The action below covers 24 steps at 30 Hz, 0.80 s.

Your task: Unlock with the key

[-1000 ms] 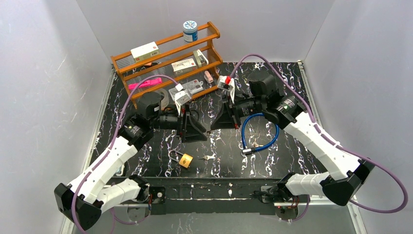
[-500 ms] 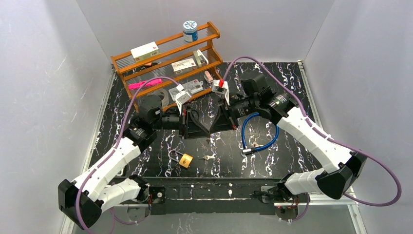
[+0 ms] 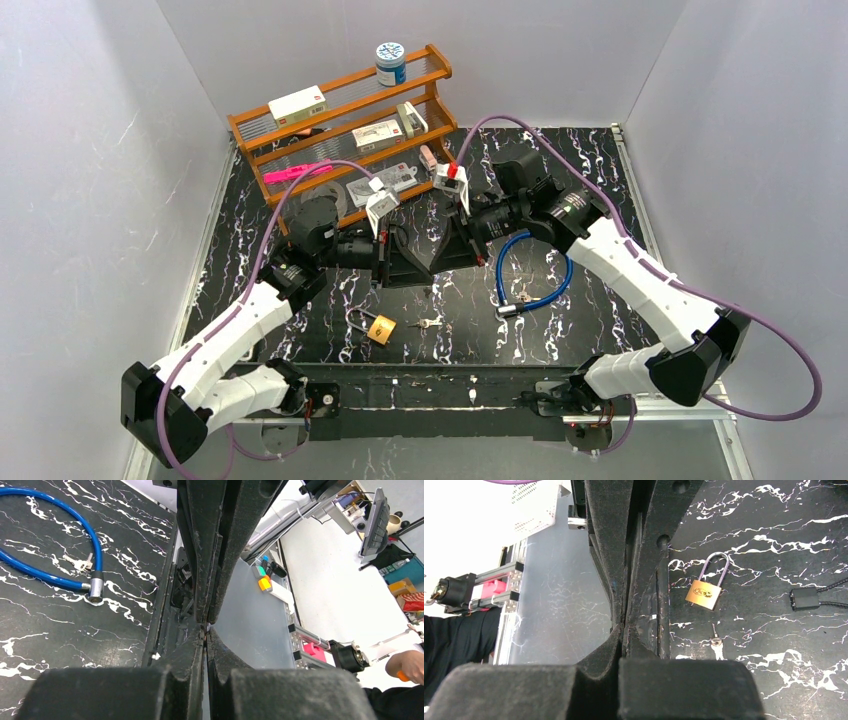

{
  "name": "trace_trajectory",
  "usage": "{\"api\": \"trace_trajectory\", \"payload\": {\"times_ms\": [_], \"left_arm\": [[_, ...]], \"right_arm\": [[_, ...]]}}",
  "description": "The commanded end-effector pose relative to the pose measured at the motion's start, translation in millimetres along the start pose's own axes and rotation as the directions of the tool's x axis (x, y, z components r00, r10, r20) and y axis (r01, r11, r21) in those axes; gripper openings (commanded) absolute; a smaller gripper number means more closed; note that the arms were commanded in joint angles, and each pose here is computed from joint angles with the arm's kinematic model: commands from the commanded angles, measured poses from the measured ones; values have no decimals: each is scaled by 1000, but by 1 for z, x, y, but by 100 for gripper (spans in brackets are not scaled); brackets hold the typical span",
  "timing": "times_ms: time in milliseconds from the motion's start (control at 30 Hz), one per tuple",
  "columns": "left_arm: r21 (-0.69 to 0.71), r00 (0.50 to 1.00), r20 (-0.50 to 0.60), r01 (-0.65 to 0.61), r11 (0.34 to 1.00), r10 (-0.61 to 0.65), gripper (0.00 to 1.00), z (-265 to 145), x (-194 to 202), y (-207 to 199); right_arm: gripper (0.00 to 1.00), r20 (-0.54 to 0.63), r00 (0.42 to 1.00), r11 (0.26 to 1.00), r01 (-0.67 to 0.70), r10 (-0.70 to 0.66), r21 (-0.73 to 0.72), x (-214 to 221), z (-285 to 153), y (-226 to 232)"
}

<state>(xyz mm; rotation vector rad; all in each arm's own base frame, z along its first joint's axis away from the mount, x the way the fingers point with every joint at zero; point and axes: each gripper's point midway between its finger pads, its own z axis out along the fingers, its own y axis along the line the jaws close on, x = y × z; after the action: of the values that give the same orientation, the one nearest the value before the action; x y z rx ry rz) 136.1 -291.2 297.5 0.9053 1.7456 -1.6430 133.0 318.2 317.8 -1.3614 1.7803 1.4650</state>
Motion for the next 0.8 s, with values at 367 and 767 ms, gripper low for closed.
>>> {"api": "trace_trajectory", "payload": {"times_ms": [367, 767], "left_arm": [[-98, 938, 328, 149, 984, -109, 0, 0, -44, 17], [-20, 862, 468, 232, 973, -196, 0, -9, -73, 2]], "right_arm": [[76, 543, 837, 965, -194, 71, 174, -48, -29, -16], [73, 698, 698, 978, -210, 161, -15, -49, -24, -11]]}}
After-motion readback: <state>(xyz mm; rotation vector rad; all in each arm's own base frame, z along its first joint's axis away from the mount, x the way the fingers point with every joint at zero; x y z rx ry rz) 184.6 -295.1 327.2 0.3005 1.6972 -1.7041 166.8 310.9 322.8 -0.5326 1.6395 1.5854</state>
